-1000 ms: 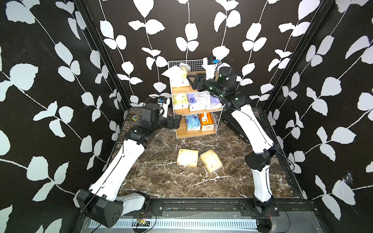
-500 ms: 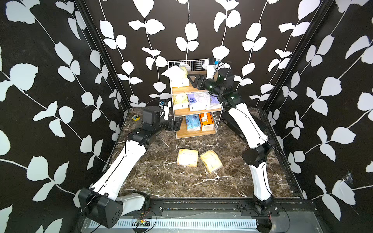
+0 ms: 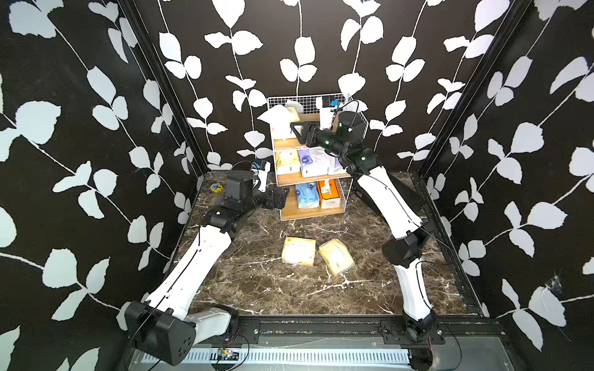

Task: Remove the tissue boxes from the shelf
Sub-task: Pick up a box of tissues from the shelf.

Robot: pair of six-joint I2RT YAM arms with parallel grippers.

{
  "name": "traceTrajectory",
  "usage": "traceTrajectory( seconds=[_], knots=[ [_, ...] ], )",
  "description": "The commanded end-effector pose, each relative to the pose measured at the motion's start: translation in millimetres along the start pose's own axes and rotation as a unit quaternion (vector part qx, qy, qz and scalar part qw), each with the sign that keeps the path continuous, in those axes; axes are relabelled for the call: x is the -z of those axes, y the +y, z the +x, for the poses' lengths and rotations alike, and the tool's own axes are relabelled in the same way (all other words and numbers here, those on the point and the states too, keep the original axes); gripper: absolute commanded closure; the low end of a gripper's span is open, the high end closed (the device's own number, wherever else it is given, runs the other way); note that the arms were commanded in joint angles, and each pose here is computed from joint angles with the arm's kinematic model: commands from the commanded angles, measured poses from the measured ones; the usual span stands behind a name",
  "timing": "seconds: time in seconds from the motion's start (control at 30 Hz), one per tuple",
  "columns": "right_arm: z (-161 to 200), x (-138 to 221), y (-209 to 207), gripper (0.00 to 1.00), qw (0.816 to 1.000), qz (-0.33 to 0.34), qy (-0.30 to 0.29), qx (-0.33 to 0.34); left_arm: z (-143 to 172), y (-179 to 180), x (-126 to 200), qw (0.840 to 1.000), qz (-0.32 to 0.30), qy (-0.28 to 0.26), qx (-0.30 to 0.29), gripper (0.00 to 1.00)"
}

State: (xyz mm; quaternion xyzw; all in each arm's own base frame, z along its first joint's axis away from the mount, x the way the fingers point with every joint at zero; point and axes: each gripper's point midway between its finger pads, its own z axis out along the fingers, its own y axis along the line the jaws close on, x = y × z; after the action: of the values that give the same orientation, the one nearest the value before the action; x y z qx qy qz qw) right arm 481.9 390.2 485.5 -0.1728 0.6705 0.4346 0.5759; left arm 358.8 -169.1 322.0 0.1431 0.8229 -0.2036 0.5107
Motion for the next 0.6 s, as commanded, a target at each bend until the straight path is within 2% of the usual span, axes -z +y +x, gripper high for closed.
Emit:
traceTrajectory(
  seconds=[0.0,0.23,0.4,0.57],
  knots=[
    [4,-9,6,0.39,1.000,-0.005,-0.007,0.003,-13,-5,12,0.999,0.010,-0.029,-0.007,0.01],
    [-4,-8,23,0.64,0.999,-0.020,-0.024,0.005,-12,0,14,0.999,0.001,-0.031,-0.010,0.01],
    [-13,-3,30,0.74,0.999,-0.022,-0.035,0.004,-11,4,15,0.999,-0.008,-0.031,-0.013,0.01],
    [-22,5,28,0.94,0.999,-0.003,-0.039,0.009,-9,6,13,0.999,-0.009,-0.029,-0.012,0.01]
  ],
)
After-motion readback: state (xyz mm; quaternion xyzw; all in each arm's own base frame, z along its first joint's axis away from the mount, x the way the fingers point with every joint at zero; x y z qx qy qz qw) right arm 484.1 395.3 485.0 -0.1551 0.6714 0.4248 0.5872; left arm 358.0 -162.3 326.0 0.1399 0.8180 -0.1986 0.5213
